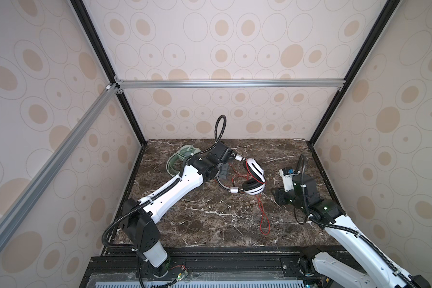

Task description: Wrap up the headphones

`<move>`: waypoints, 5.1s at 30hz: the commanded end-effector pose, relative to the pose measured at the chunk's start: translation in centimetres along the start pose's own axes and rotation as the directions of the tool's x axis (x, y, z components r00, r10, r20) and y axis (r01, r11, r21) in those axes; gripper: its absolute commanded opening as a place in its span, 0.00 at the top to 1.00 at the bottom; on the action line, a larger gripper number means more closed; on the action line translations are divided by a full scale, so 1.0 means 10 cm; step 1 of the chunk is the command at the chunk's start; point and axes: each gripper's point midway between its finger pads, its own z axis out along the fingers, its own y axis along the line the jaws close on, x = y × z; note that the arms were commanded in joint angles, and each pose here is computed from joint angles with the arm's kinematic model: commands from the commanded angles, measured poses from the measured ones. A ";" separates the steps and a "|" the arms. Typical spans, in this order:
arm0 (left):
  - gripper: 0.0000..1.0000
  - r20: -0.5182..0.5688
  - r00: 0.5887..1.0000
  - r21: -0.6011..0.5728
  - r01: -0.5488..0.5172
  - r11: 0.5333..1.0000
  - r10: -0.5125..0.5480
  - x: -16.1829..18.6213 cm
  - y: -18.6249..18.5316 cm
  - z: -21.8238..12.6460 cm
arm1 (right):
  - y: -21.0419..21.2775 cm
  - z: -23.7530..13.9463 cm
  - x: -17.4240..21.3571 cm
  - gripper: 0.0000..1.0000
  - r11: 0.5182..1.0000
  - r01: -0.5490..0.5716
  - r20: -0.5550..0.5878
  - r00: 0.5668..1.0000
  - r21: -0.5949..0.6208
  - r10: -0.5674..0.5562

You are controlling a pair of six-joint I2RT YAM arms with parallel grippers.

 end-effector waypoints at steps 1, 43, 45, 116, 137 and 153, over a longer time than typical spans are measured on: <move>1.00 0.153 0.979 0.120 0.116 0.986 -0.134 -0.43 0.02 -0.42 | 0.14 0.15 0.16 0.49 0.992 -0.082 -0.029 0.996 -0.094 0.080; 1.00 0.228 0.956 0.336 0.099 0.937 -0.183 -0.56 -0.13 -0.88 | 0.73 1.85 -0.35 0.63 0.935 -0.079 0.043 0.994 -0.347 0.100; 1.00 0.235 0.946 0.349 0.130 0.928 -0.221 -0.63 -0.11 -1.00 | 0.70 1.82 -0.44 0.73 0.945 -0.069 0.067 0.993 -0.321 0.096; 1.00 -0.051 0.973 0.537 0.215 0.816 -0.223 -0.60 -0.66 -0.91 | 0.81 -0.36 -3.52 1.00 0.848 0.366 0.300 0.819 0.384 -0.489; 1.00 0.113 0.956 0.661 0.130 0.739 -0.270 -0.92 -0.62 -1.82 | 0.05 0.71 -2.66 1.00 0.963 0.175 0.109 0.974 0.207 -0.200; 1.00 0.085 0.842 0.649 0.358 0.671 -0.532 -1.37 -0.01 -1.58 | 0.59 0.68 -1.49 1.00 0.967 0.073 0.096 0.994 -0.242 -0.051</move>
